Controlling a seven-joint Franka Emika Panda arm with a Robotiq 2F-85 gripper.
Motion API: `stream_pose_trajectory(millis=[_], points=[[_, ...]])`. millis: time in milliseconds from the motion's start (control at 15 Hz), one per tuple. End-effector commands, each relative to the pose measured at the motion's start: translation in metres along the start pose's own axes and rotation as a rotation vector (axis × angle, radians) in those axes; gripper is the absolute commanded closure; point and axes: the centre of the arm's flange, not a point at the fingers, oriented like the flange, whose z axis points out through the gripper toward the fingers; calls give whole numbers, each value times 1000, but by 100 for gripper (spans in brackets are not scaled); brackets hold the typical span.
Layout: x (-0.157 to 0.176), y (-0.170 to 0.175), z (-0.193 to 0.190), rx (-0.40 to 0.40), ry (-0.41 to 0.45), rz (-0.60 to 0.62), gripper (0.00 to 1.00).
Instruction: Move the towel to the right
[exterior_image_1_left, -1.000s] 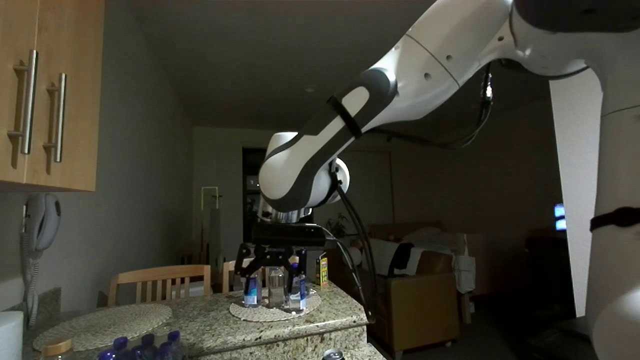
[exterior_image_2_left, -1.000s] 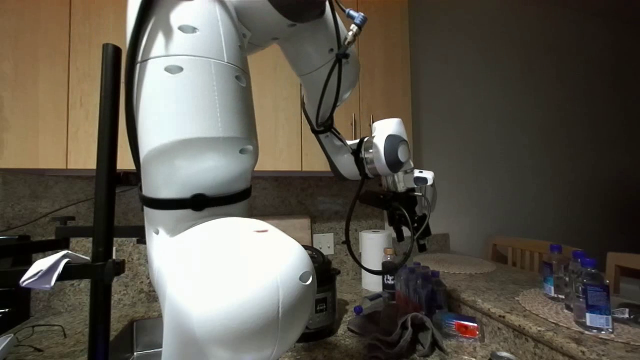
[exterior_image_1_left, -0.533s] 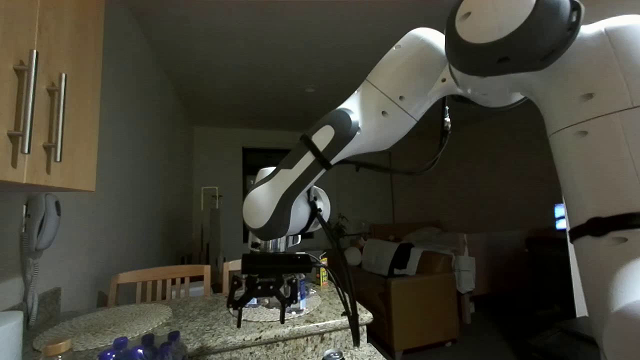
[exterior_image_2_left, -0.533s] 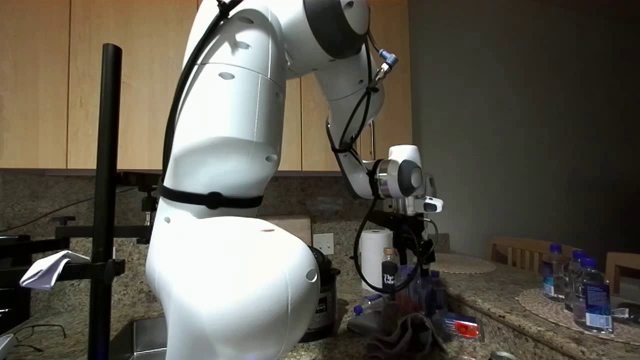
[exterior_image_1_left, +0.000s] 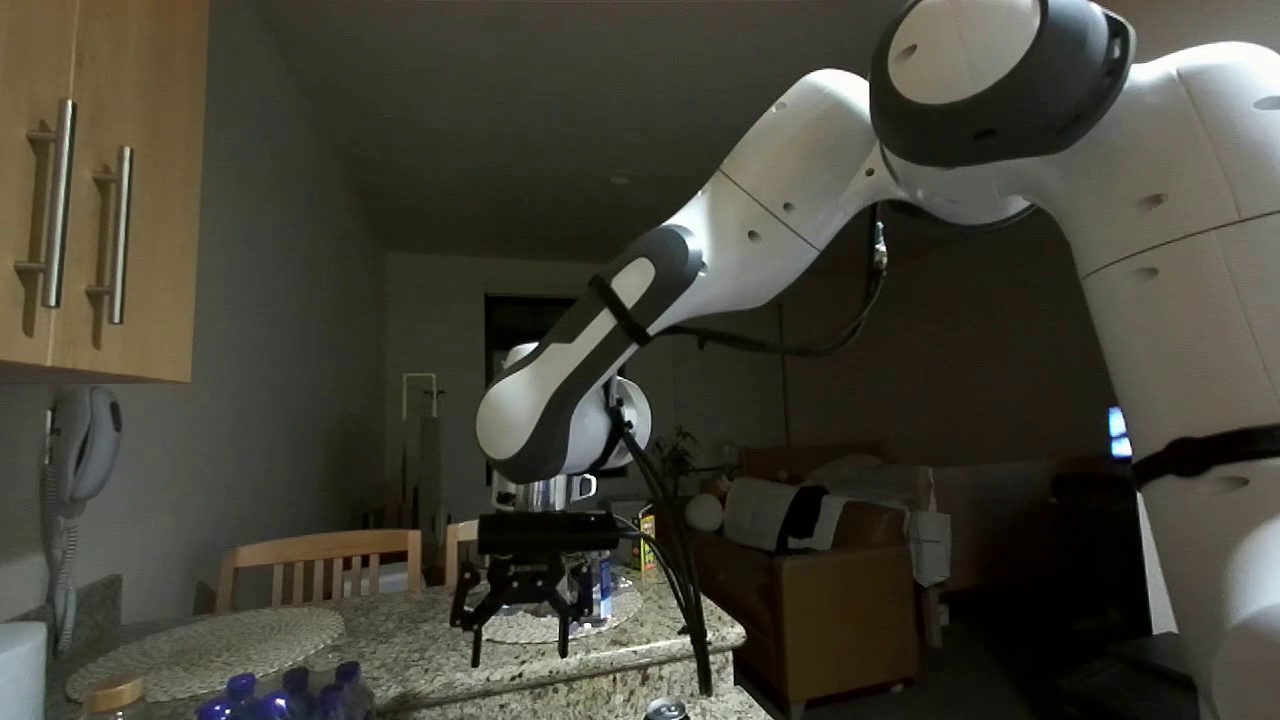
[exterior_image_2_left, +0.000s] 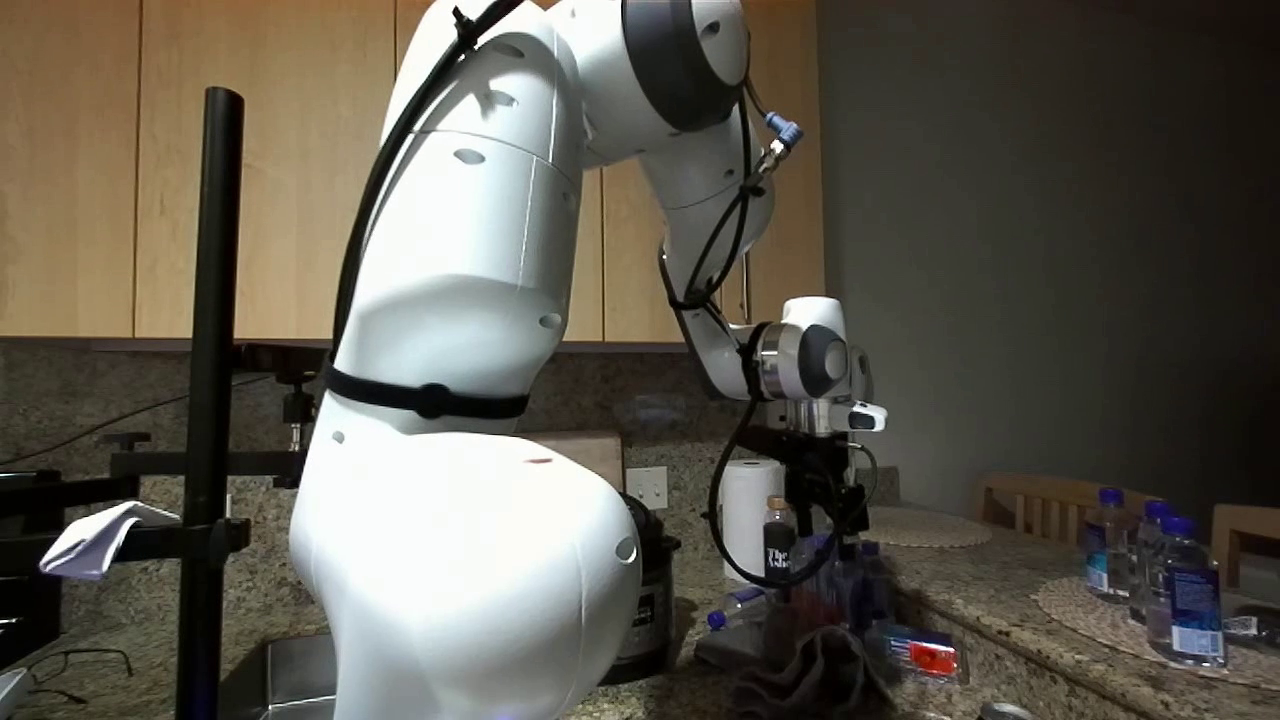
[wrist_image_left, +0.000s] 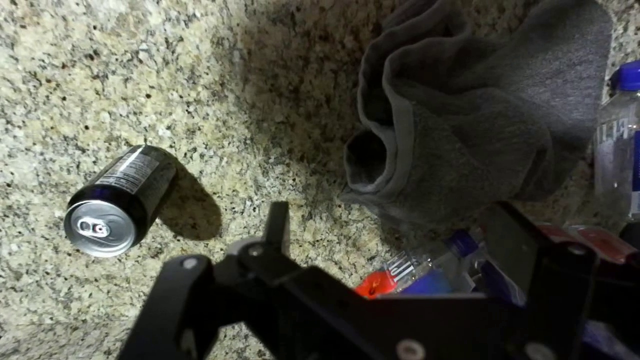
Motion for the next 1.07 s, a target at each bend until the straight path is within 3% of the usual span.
stream_pose_trajectory(millis=[0,533,1000], points=[[4,2,19,3,-53,20,0],[23,2,88,53,-191,20,0],[57,-9,143,130,-327,-59,0]])
